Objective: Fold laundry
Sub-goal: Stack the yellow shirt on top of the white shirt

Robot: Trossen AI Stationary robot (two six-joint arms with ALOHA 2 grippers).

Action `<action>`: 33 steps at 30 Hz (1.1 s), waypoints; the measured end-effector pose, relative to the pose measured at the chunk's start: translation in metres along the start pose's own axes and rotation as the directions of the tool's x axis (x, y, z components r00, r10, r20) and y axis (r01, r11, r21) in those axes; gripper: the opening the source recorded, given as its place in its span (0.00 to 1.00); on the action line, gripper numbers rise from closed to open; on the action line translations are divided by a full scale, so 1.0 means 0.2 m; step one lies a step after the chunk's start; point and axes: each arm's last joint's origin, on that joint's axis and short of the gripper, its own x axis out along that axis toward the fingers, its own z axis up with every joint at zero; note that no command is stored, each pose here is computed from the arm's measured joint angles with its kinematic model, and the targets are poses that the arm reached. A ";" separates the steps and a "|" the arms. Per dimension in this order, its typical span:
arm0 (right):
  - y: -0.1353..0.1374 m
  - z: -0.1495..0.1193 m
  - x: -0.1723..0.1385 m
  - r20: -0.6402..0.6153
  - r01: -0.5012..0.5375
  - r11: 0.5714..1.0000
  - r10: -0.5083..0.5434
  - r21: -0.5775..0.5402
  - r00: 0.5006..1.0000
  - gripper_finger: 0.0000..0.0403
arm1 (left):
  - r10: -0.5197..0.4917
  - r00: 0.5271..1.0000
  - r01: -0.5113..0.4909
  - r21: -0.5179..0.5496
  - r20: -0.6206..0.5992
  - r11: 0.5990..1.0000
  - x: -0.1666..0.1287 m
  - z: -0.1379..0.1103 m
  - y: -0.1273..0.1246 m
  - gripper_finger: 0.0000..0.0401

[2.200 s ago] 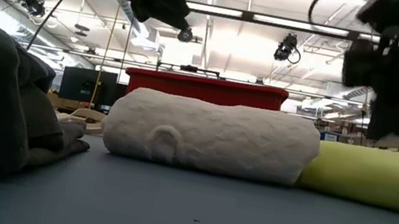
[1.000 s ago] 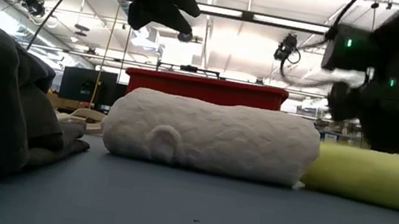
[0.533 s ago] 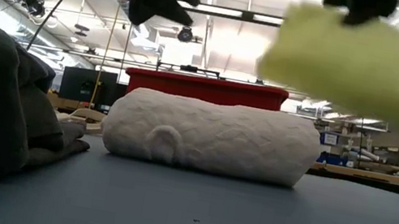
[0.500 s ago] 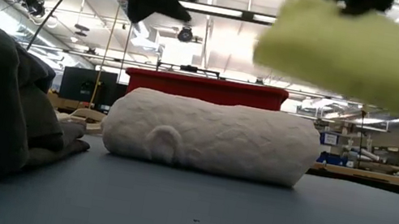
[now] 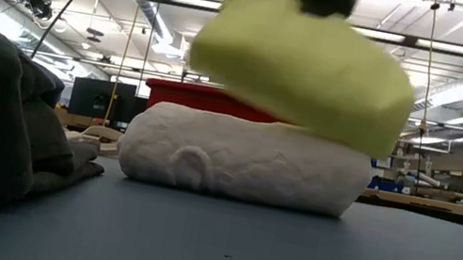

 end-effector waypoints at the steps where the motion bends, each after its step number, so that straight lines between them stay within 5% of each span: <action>1: -0.03 0.04 0.05 -0.020 -0.007 1.000 0.007 -0.011 1.000 0.13 | -0.009 1.000 0.009 0.018 0.000 1.000 -0.01 0.00 -0.01 0.48; 9: -0.26 0.25 0.37 -0.137 -0.099 0.994 0.093 -0.043 0.986 0.13 | -0.050 0.997 0.056 0.096 -0.066 0.994 0.04 -0.06 -0.07 0.48; 20: -0.52 0.32 0.56 -0.180 0.012 1.000 -0.014 -0.011 0.984 0.13 | 0.036 0.968 -0.006 0.120 -0.248 0.993 0.31 -0.21 -0.06 0.48; 24: -0.48 0.31 0.50 -0.178 0.051 0.999 -0.053 -0.016 0.983 0.18 | 0.081 0.940 -0.033 0.147 -0.331 0.989 0.44 -0.31 -0.04 0.48; 29: -0.32 0.30 0.26 -0.128 0.150 0.988 -0.152 -0.020 0.980 0.46 | 0.116 0.898 -0.037 0.190 -0.425 0.981 0.56 -0.42 0.00 0.48; 33: -0.16 0.24 0.01 -0.073 0.285 0.954 -0.279 0.088 0.957 0.59 | 0.122 0.866 -0.036 0.181 -0.485 0.983 0.63 -0.48 0.04 0.48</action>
